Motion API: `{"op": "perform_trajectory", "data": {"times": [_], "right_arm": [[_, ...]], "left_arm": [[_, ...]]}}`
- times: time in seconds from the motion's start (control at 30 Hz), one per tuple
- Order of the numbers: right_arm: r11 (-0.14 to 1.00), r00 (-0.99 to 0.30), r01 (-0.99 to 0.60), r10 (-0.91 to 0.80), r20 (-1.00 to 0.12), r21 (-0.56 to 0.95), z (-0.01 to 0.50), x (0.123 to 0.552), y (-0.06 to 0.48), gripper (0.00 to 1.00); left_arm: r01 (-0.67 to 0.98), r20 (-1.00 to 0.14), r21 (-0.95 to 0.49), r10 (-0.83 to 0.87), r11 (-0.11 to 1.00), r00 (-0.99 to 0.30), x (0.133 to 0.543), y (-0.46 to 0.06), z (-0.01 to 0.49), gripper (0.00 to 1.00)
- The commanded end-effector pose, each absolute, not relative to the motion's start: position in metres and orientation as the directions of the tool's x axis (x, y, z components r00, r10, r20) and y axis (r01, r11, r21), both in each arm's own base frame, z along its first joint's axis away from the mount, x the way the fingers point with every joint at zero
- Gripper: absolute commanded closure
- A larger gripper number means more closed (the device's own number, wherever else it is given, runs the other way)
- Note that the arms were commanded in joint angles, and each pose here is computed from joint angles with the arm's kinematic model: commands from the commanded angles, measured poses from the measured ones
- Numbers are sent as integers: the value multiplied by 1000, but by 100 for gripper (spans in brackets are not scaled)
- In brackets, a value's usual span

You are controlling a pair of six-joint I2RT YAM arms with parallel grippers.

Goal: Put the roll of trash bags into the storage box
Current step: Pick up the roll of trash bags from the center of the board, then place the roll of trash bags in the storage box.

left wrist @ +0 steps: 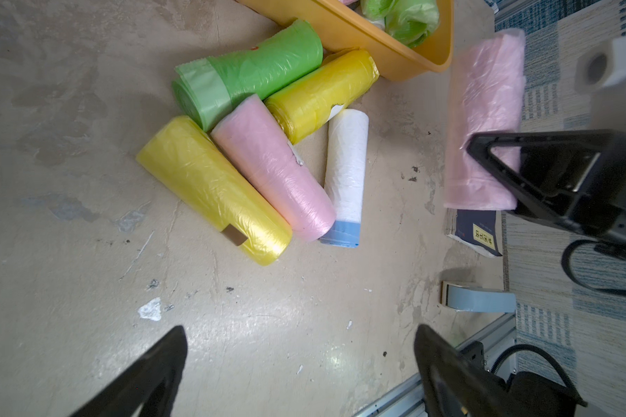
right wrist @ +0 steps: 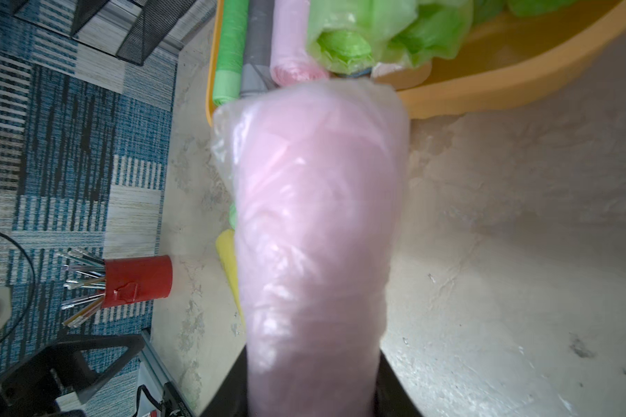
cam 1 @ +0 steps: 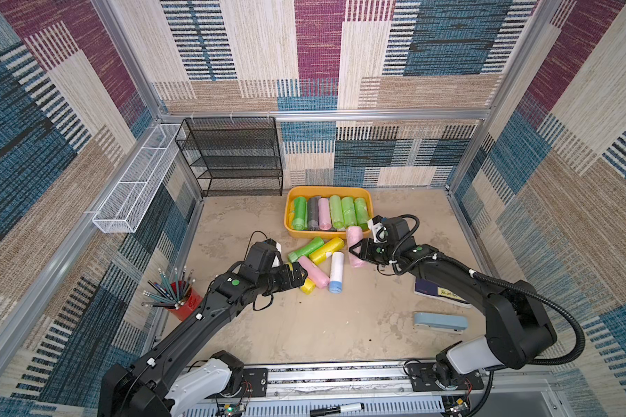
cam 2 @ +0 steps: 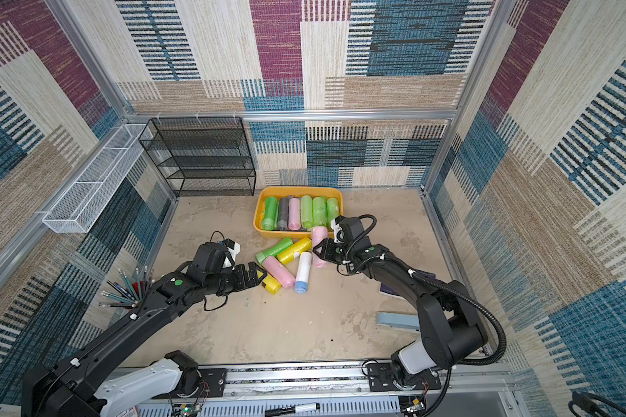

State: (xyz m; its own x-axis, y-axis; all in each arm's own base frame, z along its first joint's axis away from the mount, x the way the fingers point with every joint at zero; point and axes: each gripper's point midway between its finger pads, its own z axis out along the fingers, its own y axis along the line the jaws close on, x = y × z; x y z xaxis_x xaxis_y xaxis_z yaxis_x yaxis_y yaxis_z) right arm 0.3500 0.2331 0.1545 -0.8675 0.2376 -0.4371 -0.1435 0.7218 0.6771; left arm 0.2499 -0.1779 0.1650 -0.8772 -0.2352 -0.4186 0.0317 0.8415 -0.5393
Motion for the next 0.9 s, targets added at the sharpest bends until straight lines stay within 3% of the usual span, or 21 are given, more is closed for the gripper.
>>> {"op": "perform_trajectory", "data": {"times": [0.0,0.27,0.87], "right_arm": [[662,-839,-202,264,-476,722,187,363,240,67],[704,-786,-219,283,-549,676,210,407,224,68],[880,-727,-103,251,-639,463,184,517,185,71]], "left_arm": [[51,-431,-547,-228,835,-873,251,-180,172,2],[63,-450,-544,-227,837,-864,252,-179,178,2],[81,-487,-501,-203,862,-850,252,-170,186,2]]}}
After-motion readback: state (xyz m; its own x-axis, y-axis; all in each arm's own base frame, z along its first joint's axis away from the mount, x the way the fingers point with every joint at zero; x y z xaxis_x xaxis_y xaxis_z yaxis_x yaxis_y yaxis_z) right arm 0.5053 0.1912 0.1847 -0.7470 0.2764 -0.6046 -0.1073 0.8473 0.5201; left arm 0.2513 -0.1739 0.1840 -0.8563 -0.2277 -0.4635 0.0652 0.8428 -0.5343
